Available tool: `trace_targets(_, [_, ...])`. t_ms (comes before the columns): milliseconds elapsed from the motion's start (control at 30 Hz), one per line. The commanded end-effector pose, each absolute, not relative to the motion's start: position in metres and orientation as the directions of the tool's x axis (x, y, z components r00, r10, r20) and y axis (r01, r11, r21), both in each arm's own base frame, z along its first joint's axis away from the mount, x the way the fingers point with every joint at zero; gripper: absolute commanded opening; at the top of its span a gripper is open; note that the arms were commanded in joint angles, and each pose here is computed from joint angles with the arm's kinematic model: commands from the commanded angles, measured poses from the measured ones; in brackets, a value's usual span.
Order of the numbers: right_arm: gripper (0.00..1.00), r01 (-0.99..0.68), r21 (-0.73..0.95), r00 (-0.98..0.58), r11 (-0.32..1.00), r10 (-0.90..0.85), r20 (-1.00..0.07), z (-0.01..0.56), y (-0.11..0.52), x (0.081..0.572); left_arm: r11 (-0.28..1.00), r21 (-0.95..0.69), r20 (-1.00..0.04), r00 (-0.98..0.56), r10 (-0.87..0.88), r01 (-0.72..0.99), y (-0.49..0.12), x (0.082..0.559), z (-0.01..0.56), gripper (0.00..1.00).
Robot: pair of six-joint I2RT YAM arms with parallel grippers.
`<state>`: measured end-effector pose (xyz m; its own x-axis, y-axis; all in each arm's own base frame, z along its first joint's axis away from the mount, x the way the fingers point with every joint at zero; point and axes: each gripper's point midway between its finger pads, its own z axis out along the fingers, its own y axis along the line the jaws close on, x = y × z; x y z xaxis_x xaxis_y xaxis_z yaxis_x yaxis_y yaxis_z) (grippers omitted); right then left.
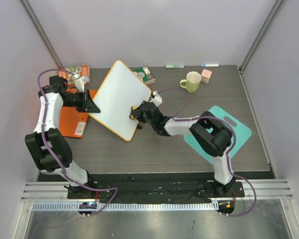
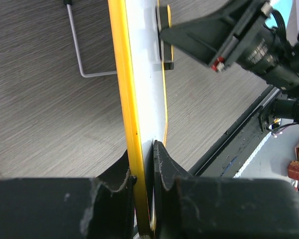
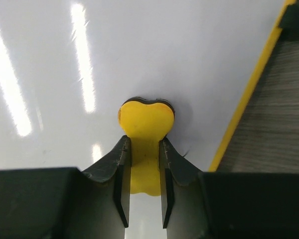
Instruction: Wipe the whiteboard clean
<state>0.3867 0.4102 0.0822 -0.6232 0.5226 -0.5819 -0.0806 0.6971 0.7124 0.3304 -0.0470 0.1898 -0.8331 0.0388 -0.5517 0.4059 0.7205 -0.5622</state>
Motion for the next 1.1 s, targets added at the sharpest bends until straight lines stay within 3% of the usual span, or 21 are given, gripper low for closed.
trace_targets(0, [0.01,-0.280,0.781,-0.742,0.558,0.390,-0.545,0.141,0.477,0.315,0.743,-0.328,-0.641,-0.715,0.279,0.584,-0.037,0.344,0.171,0.00])
trace_targets(167, [0.01,-0.267,0.782,-0.681,0.563,0.464,-0.567,0.176,0.446,0.340,0.748,-0.326,-0.644,-0.715,0.271,0.578,-0.036,0.349,0.173,0.00])
trace_targets(367, [0.01,-0.210,0.691,-0.580,0.692,0.480,-0.658,0.193,0.377,0.356,0.757,-0.325,-0.652,-0.714,0.255,0.567,-0.035,0.355,0.180,0.00])
trace_targets(567, [0.01,-0.104,0.553,-0.548,0.827,0.416,-0.725,0.169,0.313,0.346,0.773,-0.334,-0.646,-0.728,0.229,0.539,-0.033,0.359,0.183,0.00])
trace_targets(833, [0.01,-0.037,0.448,-0.635,0.893,0.326,-0.700,0.109,0.279,0.315,0.785,-0.342,-0.627,-0.748,0.219,0.517,-0.031,0.361,0.179,0.00])
trace_targets(967, [0.01,-0.033,0.354,-0.671,0.934,0.242,-0.701,0.080,0.262,0.303,0.786,-0.347,-0.620,-0.754,0.217,0.512,-0.030,0.364,0.180,0.25])
trace_targets(1067, [0.01,-0.016,0.313,-0.682,0.949,0.219,-0.698,0.069,0.253,0.300,0.787,-0.350,-0.618,-0.757,0.214,0.508,-0.030,0.369,0.181,0.26])
